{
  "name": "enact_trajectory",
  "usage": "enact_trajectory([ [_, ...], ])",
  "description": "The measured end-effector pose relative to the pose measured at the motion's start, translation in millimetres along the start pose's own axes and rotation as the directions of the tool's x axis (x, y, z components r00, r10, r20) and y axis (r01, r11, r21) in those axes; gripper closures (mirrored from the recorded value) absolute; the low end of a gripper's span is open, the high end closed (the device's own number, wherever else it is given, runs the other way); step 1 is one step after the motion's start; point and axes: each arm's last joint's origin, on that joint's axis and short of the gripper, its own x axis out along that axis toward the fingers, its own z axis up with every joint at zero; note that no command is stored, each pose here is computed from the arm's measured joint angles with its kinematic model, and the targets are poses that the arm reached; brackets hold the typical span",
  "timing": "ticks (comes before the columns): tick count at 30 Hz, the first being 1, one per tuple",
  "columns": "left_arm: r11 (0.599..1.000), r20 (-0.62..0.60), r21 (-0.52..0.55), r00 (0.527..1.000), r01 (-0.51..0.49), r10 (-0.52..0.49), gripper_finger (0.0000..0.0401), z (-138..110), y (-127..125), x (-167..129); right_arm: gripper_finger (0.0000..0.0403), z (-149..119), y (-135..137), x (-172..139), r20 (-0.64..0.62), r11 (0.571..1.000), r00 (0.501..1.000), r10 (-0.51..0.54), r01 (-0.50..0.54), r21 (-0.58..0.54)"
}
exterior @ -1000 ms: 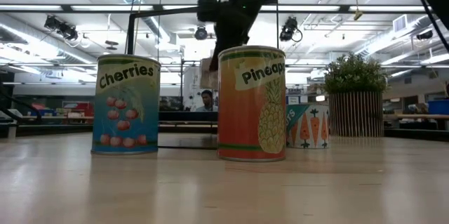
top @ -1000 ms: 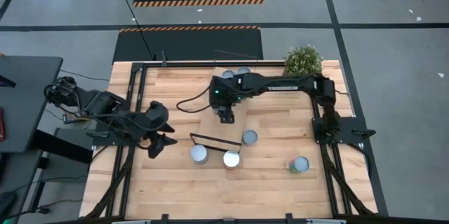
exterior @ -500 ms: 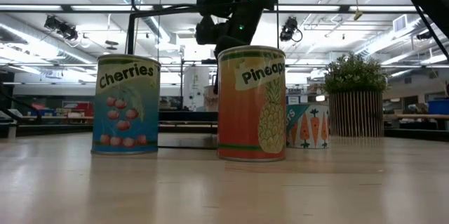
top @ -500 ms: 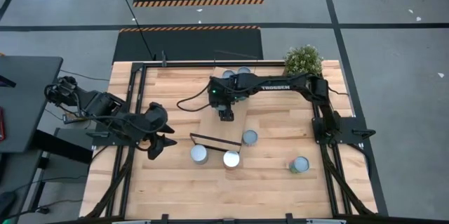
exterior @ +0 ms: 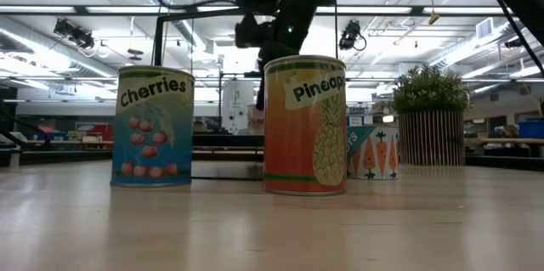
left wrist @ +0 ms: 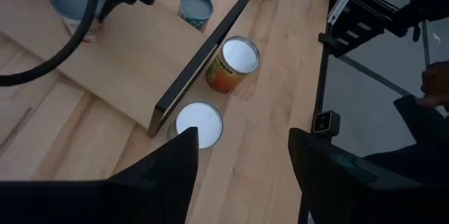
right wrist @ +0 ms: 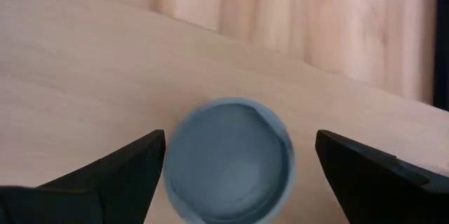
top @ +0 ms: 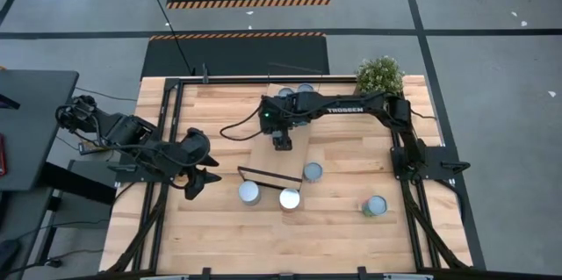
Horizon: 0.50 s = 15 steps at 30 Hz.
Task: Pick and place cans onto a shelf
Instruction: Put the red can on the shelf aligned with the red can, then put the orange can on the shelf
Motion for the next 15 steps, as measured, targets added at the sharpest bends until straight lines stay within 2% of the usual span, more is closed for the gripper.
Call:
enact_trajectory([
  [5,1.0,0.0,0.001,1.0,0.0,0.0,0.0175,0,0,0,0.0028,-4,-19,2,-0.043,0.974,0.976,-0.215,0.218,0.055],
  [7,1.0,0.0,0.001,1.0,0.0,0.0,0.0175,0,0,0,0.0028,-4,-26,1,-0.052,0.96,0.962,-0.267,0.271,0.072],
  [15,1.0,0.021,0.001,1.0,-0.02,0.02,0.0175,1,1,0,0.0028,15,-33,-34,0.008,0.951,0.959,-0.284,0.281,0.13],
])
